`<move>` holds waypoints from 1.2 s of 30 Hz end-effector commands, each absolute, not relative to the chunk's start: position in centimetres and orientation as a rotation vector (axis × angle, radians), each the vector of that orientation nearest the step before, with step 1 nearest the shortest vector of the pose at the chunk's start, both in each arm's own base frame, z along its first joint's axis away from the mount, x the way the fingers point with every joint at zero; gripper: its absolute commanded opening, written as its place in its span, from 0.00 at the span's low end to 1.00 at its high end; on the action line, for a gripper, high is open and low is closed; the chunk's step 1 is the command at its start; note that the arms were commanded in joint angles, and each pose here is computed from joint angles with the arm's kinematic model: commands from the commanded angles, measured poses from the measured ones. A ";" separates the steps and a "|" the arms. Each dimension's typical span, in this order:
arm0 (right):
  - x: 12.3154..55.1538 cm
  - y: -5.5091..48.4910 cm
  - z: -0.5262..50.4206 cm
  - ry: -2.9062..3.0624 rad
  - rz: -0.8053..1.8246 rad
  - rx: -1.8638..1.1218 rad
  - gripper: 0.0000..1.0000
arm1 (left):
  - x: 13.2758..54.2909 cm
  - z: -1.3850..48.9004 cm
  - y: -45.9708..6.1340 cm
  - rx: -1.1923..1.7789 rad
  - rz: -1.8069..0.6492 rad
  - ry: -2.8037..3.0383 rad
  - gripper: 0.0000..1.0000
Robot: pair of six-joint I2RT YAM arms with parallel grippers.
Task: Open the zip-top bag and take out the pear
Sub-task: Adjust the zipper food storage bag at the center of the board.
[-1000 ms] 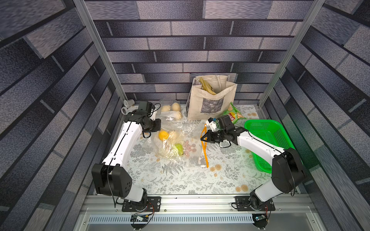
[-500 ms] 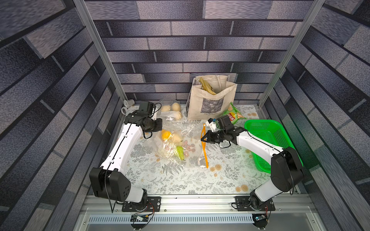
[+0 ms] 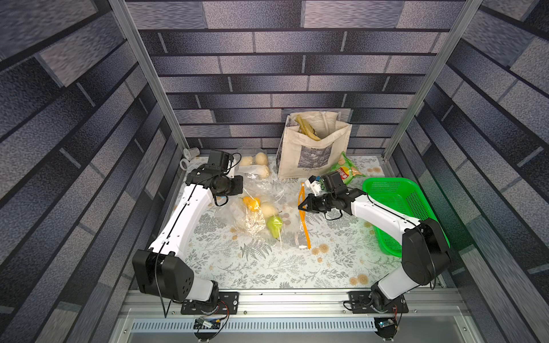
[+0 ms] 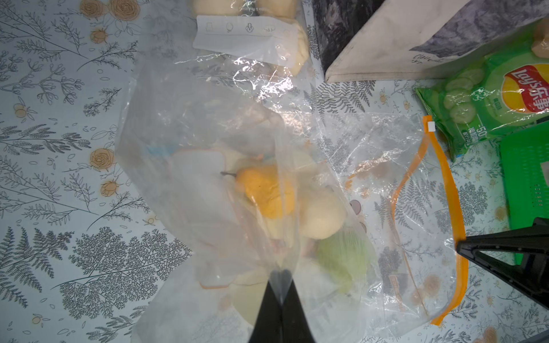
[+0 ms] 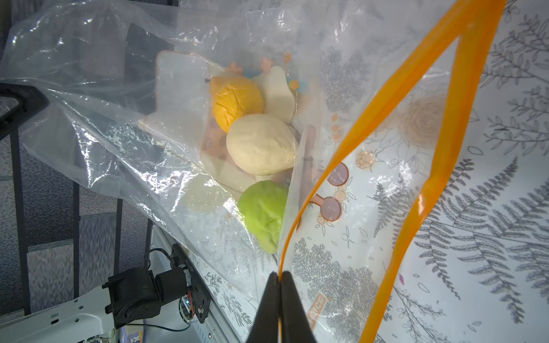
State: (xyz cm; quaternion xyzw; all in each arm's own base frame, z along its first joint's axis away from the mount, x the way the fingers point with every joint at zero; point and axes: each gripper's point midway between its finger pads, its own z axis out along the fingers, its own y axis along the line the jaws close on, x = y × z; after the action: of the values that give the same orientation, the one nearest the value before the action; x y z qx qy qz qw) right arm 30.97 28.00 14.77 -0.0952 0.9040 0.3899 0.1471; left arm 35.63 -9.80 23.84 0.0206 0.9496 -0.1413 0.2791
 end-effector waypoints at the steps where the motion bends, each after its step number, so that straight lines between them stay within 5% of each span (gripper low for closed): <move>1: 31.1 27.7 15.2 2.601 1.111 -0.278 0.08 | 35.3 26.4 -10.6 0.088 -0.418 2.491 0.00; 6: 31.4 27.9 15.0 2.608 1.110 -0.288 0.08 | 35.1 29.7 -12.5 0.159 -0.464 2.379 0.00; 13: 31.7 28.3 14.3 2.620 1.131 -0.275 0.08 | 36.1 26.4 -11.8 0.104 -0.491 2.476 0.00; 21: 31.7 28.2 14.3 2.619 1.129 -0.264 0.08 | 35.9 33.9 -14.3 0.246 -0.523 2.301 0.00; 36: 31.9 28.5 15.0 2.598 1.143 -0.268 0.08 | 35.7 22.1 -8.8 0.034 -0.376 2.588 0.00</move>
State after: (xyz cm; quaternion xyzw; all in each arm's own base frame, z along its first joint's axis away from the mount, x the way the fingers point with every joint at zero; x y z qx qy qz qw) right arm 31.24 28.17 13.52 -0.0902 0.9096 0.3837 0.1317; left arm 36.15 -10.30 23.91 0.0264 0.9436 -0.1694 0.2833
